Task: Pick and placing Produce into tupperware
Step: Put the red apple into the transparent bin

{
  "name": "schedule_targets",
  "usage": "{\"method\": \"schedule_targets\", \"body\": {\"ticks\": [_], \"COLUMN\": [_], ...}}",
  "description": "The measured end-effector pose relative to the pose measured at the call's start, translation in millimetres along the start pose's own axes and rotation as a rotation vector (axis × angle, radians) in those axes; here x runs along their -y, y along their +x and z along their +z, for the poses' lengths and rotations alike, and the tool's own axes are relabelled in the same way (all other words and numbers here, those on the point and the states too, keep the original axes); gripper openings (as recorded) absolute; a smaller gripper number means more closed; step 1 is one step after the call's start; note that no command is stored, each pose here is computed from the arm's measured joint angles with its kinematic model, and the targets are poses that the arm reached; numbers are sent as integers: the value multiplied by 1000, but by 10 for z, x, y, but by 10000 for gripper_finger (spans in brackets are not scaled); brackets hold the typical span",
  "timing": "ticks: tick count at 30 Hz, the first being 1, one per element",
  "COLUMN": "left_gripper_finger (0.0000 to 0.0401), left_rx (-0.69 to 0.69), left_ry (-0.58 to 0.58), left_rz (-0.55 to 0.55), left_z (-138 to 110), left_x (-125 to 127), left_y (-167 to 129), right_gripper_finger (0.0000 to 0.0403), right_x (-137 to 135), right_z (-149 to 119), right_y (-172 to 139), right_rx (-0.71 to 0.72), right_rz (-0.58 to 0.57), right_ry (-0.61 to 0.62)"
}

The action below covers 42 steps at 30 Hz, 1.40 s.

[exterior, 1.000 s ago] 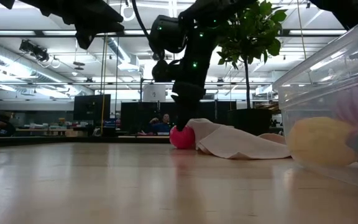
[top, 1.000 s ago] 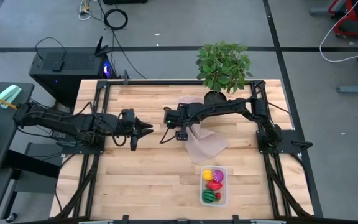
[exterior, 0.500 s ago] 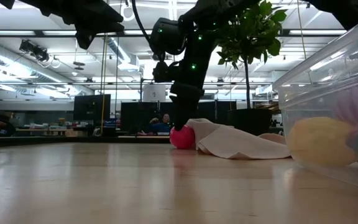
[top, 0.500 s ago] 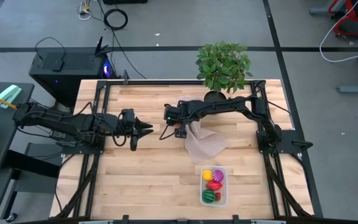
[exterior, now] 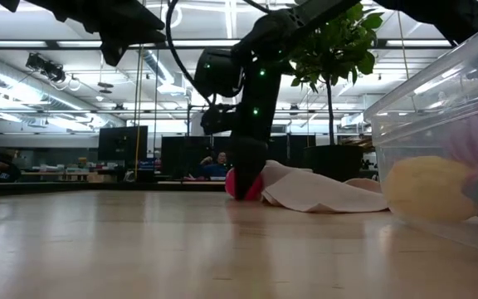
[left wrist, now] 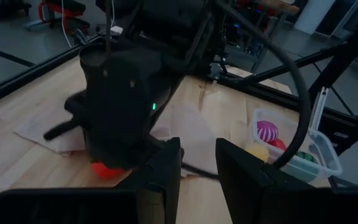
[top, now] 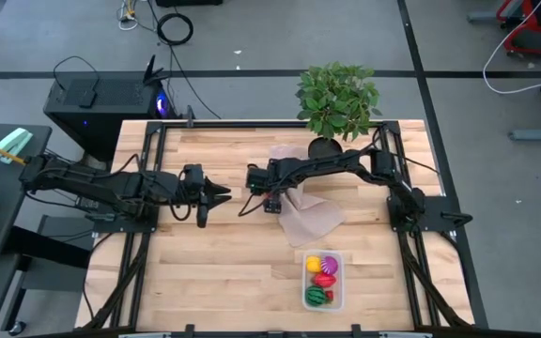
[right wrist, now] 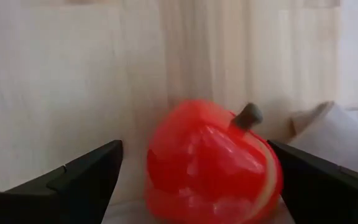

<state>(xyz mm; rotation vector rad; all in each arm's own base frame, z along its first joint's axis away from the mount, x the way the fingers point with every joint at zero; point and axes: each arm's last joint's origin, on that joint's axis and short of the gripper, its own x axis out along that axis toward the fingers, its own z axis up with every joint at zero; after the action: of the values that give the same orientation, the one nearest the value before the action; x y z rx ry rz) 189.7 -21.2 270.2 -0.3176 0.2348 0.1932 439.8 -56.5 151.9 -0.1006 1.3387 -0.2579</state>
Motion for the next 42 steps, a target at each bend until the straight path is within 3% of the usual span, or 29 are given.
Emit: {"method": "schedule_targets", "body": {"ticks": [12, 25, 30, 35, 42], "left_gripper_finger": [108, 108, 107, 107, 107], "left_rx": [-4, -5, -5, -5, -1], "left_ry": [3, 5, 6, 6, 6], "left_rz": [2, 2, 2, 2, 12], "left_z": [-4, -5, -5, -5, -4], "left_x": [-2, -2, -2, -2, -5], "left_y": [0, 0, 0, 0, 0], "right_gripper_finger": [382, 289, 286, 301, 289], "right_x": [-6, -107, -180, -205, -188], "right_z": [14, 20, 16, 87, 236], "right_y": [-17, -43, -80, -248, -695], "right_rx": [16, 23, 19, 20, 21], "right_rz": [7, -6, -5, -31, -32], "right_ry": [14, -4, -22, -38, -12]}}
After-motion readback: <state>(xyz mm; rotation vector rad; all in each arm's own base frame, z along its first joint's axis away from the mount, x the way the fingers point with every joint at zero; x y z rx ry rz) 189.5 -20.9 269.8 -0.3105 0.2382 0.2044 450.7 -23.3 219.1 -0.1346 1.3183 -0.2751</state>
